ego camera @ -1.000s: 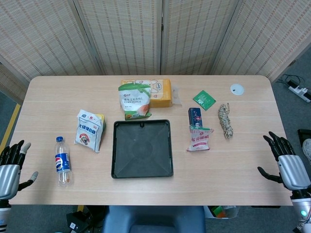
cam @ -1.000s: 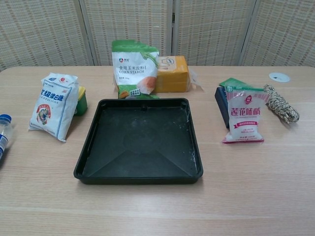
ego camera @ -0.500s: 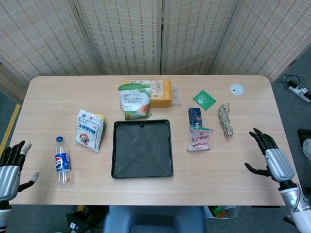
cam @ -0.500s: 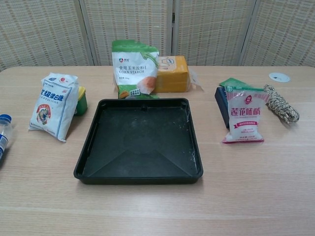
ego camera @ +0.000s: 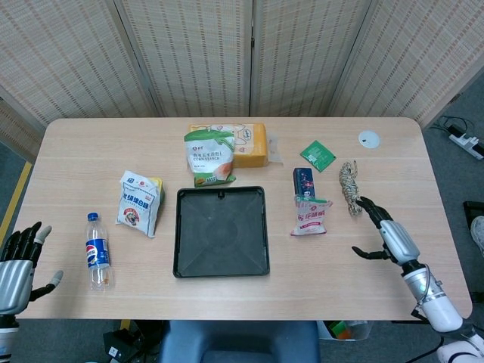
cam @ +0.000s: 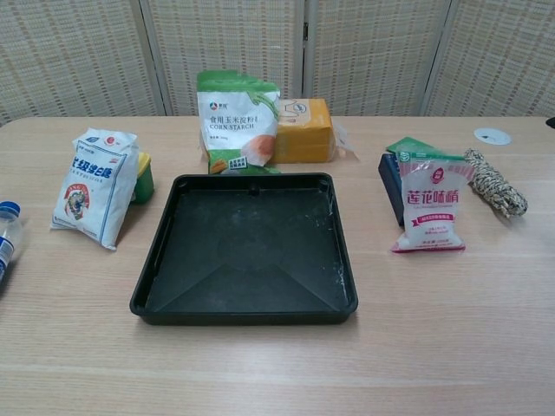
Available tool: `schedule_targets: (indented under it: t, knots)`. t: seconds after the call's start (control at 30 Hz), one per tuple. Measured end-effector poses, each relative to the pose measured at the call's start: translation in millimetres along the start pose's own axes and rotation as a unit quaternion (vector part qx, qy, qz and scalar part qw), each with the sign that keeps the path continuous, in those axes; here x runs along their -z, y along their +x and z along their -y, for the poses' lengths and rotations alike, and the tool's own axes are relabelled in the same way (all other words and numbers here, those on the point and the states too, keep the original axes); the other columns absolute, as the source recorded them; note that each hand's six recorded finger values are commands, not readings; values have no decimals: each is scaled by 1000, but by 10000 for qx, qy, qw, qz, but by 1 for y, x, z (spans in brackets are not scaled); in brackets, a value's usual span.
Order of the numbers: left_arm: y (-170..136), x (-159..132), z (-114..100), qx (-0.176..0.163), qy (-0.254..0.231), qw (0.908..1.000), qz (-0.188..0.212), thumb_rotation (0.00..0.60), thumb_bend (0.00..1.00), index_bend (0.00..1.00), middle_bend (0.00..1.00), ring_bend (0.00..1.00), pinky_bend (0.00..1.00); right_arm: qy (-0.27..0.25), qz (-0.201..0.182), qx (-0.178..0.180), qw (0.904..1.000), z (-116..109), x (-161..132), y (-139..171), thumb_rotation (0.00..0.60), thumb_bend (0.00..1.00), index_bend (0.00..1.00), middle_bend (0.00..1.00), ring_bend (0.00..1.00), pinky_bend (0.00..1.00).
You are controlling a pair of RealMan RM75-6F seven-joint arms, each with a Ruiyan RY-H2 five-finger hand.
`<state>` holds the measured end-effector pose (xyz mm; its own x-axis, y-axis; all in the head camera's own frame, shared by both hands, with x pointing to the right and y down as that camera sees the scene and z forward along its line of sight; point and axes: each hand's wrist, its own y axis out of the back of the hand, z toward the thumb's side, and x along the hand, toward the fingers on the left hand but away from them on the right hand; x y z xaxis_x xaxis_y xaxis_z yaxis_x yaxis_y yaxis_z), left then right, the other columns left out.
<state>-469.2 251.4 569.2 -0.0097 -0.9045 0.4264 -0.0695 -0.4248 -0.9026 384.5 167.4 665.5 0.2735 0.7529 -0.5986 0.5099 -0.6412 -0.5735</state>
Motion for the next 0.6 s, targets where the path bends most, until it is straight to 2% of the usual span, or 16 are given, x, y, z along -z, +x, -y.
schedule_targets:
  t: [0.17,0.6]
  knots:
    - [0,1,-1,2,5,10000,-28,600,324,0,44,58,0,-233,15,-223,9995,14,1,-20,600,269,0,0,93,0]
    - [-3,2,0,72,32,9999,-81,600,324,0,44,58,0,-574,60,-465,9972,32,5,-70,600,268,0,0,92,0]
